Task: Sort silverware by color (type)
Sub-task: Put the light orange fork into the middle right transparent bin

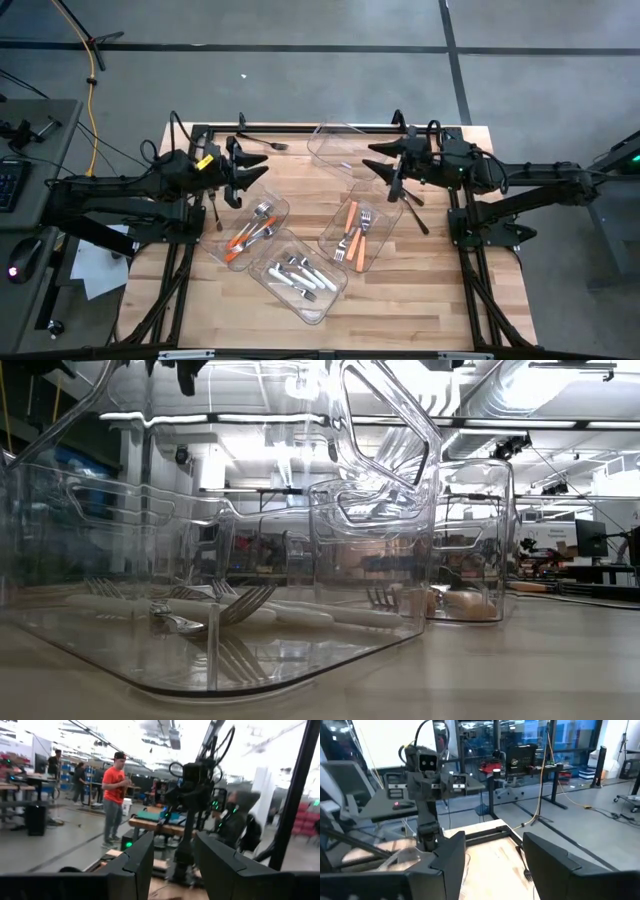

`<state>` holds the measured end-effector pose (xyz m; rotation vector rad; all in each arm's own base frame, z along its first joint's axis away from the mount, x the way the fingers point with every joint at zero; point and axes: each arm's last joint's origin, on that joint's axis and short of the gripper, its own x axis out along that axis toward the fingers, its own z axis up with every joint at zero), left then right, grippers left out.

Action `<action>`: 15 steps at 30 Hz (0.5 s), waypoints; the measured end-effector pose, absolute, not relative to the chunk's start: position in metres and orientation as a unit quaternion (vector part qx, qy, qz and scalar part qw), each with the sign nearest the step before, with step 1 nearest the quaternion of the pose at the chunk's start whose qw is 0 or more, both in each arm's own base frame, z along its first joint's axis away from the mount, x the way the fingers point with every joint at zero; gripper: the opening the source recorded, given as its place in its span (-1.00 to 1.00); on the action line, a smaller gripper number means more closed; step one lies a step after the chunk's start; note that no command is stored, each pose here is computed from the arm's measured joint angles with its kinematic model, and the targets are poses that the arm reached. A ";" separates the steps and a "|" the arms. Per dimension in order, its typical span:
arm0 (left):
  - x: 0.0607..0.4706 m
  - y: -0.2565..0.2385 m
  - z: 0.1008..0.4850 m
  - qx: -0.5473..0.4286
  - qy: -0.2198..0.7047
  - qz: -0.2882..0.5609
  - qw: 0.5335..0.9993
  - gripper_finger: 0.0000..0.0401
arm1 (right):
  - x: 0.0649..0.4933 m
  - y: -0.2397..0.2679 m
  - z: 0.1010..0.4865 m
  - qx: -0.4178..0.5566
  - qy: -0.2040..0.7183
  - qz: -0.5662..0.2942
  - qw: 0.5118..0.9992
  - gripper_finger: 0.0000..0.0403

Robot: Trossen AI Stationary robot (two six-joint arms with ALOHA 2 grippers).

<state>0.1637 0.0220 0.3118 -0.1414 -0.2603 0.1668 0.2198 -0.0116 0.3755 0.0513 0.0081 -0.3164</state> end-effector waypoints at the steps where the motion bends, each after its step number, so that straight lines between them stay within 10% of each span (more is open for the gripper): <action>1: 0.164 0.022 0.311 -0.060 -0.123 0.085 0.987 -0.35 | 0.220 -0.012 0.375 0.019 0.007 -0.156 0.988 -0.09; 15: 0.165 0.022 0.305 -0.008 -0.086 0.092 0.992 -0.35 | 0.220 -0.011 0.375 -0.002 0.010 -0.141 0.990 -0.09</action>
